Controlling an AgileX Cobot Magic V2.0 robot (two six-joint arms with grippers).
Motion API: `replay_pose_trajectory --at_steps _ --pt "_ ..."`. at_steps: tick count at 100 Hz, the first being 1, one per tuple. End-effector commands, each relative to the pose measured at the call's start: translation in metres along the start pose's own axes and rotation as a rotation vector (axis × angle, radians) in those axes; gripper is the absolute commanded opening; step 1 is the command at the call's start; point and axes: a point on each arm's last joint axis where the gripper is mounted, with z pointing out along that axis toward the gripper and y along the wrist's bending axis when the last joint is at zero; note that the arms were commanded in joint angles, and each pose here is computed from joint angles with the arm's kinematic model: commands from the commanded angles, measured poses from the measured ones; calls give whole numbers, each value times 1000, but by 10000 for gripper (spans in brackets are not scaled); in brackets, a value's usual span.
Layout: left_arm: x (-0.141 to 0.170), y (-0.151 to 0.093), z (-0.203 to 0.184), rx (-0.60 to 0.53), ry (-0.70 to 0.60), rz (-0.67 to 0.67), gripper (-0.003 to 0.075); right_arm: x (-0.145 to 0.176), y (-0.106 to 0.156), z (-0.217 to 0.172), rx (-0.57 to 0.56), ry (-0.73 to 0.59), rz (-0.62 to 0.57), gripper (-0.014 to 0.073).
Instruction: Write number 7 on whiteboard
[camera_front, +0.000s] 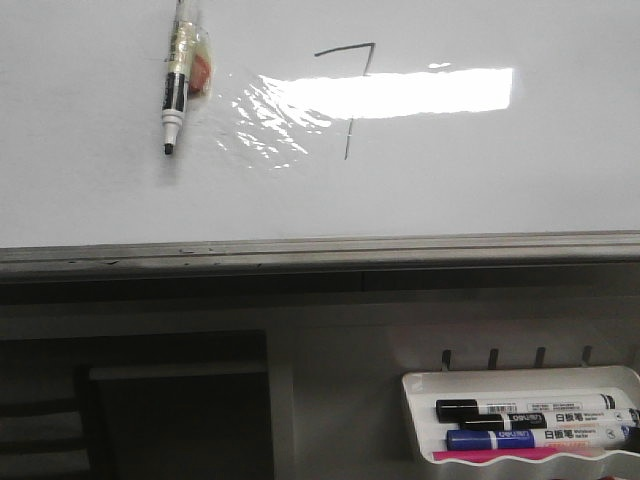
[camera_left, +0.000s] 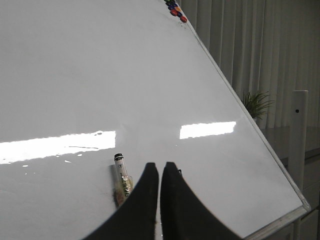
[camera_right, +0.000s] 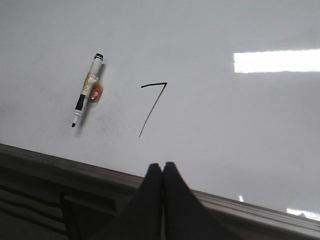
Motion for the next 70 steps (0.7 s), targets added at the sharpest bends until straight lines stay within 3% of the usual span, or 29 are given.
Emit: replay_pose_trajectory --at_steps 1,53,58,66,70 --pt "-11 3 1 -35 -47 -10 -20 -12 0 -4 21 -70 12 -65" --pt "-11 3 1 -36 -45 -10 -20 -12 0 -4 21 -70 12 -65" --pt "-11 3 1 -36 -51 40 -20 -12 0 -4 21 -70 12 -65" --pt "-9 1 1 -24 -55 224 -20 -12 0 -4 21 -70 12 -65" --pt "-7 2 2 -42 -56 241 -20 -12 0 -4 21 -70 12 -65"
